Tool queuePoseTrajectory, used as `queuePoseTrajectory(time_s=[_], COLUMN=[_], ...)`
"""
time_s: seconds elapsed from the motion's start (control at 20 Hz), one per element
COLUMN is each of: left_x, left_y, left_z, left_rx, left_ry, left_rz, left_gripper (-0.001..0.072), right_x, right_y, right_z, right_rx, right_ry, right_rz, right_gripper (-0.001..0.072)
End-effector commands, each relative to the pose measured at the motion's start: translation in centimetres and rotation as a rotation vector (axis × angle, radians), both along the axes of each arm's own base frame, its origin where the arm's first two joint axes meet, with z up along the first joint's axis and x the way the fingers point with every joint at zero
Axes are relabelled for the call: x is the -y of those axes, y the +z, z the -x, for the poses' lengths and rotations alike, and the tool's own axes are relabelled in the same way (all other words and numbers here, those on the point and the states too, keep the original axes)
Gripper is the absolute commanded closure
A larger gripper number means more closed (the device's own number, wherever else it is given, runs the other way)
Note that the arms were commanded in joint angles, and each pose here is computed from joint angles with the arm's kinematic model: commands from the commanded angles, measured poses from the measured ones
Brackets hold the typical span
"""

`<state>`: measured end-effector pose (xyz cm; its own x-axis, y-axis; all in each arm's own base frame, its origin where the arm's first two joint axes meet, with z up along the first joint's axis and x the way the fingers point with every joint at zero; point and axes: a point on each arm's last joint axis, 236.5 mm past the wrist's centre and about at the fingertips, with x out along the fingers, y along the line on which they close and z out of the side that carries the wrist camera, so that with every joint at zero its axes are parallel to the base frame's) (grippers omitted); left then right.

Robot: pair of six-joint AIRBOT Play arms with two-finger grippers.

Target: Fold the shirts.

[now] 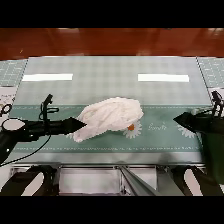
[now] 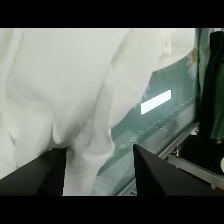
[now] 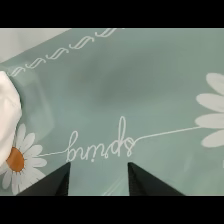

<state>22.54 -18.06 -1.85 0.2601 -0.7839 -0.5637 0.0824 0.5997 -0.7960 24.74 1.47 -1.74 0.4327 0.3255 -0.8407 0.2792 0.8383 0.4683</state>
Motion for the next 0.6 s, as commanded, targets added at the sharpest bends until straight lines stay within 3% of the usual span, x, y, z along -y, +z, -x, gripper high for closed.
queuePoseTrajectory(time_s=[0.0, 0.2, 0.25, 0.3, 0.55], left_x=[0.5, 2.3, 2.5, 2.7, 3.1], left_y=[-2.3, -3.7, -3.7, -3.6, -1.1], left_z=[-1.5, -2.2, -2.5, -2.7, -4.9], left_rx=[0.039, 0.027, 0.024, 0.024, 0.101], left_ry=[0.022, -0.031, -0.049, -0.076, -0.126], left_rz=[-0.084, -0.126, -0.132, -0.137, -0.153], left_gripper=[0.0200, 0.0207, 0.0380, 0.0681, 0.0684], right_x=[-0.6, -1.4, -1.5, -1.6, -4.6], right_y=[-0.2, 0.4, 0.5, 0.6, 0.4], right_z=[0.2, -0.3, -0.4, -0.4, -0.3], right_rx=[-0.003, 0.019, 0.021, 0.023, 0.012], right_ry=[0.006, -0.005, -0.006, -0.006, 0.045], right_rz=[-0.026, -0.074, -0.079, -0.082, -0.200], right_gripper=[0.0301, 0.0301, 0.0301, 0.0301, 0.0301])
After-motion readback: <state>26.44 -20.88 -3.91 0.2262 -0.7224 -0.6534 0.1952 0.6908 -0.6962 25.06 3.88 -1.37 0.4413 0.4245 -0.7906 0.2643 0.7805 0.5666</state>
